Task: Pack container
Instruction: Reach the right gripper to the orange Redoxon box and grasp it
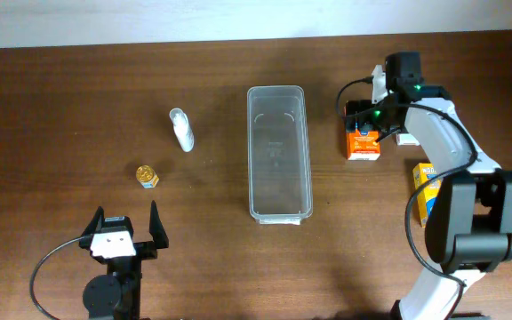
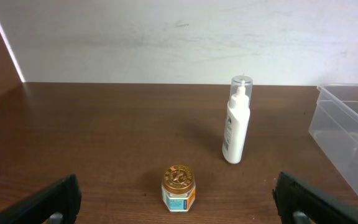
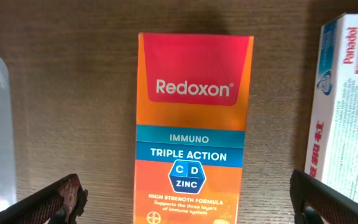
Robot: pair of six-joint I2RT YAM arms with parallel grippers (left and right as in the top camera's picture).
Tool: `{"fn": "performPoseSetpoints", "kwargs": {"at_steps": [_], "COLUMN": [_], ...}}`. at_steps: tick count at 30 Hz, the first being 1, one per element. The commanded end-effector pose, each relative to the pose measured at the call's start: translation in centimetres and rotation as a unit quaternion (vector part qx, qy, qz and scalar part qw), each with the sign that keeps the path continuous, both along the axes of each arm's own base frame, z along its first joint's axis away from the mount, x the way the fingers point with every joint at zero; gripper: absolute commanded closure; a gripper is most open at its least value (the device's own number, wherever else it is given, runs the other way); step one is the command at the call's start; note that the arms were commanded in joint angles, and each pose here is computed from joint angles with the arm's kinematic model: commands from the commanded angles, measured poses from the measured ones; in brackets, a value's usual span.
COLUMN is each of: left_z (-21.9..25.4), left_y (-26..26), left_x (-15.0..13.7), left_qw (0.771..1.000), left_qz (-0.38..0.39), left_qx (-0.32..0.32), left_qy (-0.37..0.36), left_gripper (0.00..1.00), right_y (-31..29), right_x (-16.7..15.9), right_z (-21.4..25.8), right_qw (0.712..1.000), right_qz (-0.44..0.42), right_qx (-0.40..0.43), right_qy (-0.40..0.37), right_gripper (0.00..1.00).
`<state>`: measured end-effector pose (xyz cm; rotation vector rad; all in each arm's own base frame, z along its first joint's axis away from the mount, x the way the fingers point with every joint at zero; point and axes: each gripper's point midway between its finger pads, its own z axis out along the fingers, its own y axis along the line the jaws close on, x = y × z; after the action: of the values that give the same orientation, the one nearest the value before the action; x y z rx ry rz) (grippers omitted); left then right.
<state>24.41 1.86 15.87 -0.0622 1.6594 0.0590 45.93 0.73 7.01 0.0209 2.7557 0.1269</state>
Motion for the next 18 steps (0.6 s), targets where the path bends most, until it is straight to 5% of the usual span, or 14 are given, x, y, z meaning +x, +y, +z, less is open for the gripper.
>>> {"fn": "performPoseSetpoints", "kwargs": {"at_steps": [1,18], "left_z": [-0.2,-0.2], "left_y": [0.2,0.2], "left_x": [0.0,0.0], "left_qw": [1.0,1.0], "left_qz": [0.004,0.004], "left_qx": [0.008,0.008], "left_qy": [-0.001,-0.001], "left_gripper": [0.0,0.01], "right_y": [-0.1,0.2], "right_x": [0.4,-0.3], "right_z": [0.2,-4.1], "right_qw": [0.999,0.998], "right_qz": [0.041,0.011], "right_qx": [-0.03,-0.036], "right_qy": [-0.007,0.044], "right_gripper": [0.02,0.02]}}
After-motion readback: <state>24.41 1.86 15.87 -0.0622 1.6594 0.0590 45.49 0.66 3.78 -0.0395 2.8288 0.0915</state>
